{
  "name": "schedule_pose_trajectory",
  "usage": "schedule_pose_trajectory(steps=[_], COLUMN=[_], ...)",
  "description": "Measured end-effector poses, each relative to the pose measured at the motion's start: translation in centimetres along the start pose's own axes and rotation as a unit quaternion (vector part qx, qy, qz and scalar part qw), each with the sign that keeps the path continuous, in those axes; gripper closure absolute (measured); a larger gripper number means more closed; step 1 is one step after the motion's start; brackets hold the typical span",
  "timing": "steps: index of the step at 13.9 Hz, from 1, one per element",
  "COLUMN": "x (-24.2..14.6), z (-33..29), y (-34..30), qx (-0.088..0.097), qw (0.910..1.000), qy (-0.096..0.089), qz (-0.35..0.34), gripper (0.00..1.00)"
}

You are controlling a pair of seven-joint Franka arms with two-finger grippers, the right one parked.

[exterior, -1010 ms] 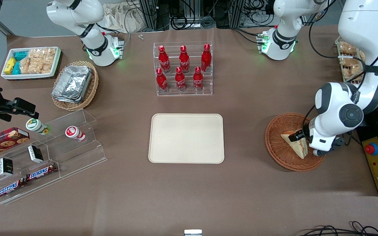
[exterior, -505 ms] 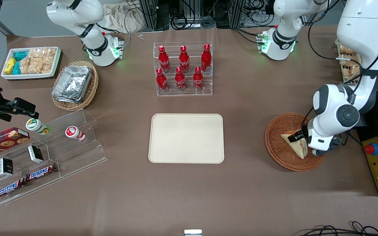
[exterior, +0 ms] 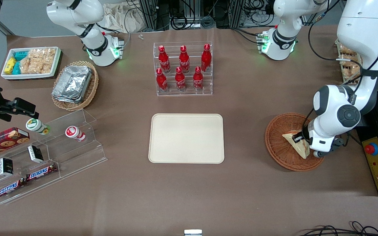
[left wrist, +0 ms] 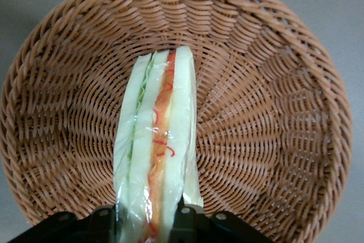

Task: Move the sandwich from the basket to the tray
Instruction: 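Close the left gripper on the sandwich and lift it from the basket, then carry the sandwich with the left gripper over to the cream tray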

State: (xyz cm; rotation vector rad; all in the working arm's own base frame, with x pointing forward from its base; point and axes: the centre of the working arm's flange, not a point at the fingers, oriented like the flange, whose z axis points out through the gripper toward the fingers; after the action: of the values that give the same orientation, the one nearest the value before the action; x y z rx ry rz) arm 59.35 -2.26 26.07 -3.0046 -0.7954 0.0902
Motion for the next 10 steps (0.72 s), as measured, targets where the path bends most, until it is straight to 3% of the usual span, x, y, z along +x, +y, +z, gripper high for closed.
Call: schedule_pose_trajectory(steps=[1,4,7,10], x=[0.2,0.7,-1.0,-5.4], z=[-0.9,-6.3,-13.8,-19.5], y=[0.1,1.2,4.5,9.4], qx=[0.006,0.033,0.049,0.041], qw=[1.0,0.999,0.9975,0.997], qy=[-0.006,-0.03,-0.046,-0.042], qz=[-0.001,0.002,0.022,0.051], gripper=[0.8,0.81,0.84,0.84])
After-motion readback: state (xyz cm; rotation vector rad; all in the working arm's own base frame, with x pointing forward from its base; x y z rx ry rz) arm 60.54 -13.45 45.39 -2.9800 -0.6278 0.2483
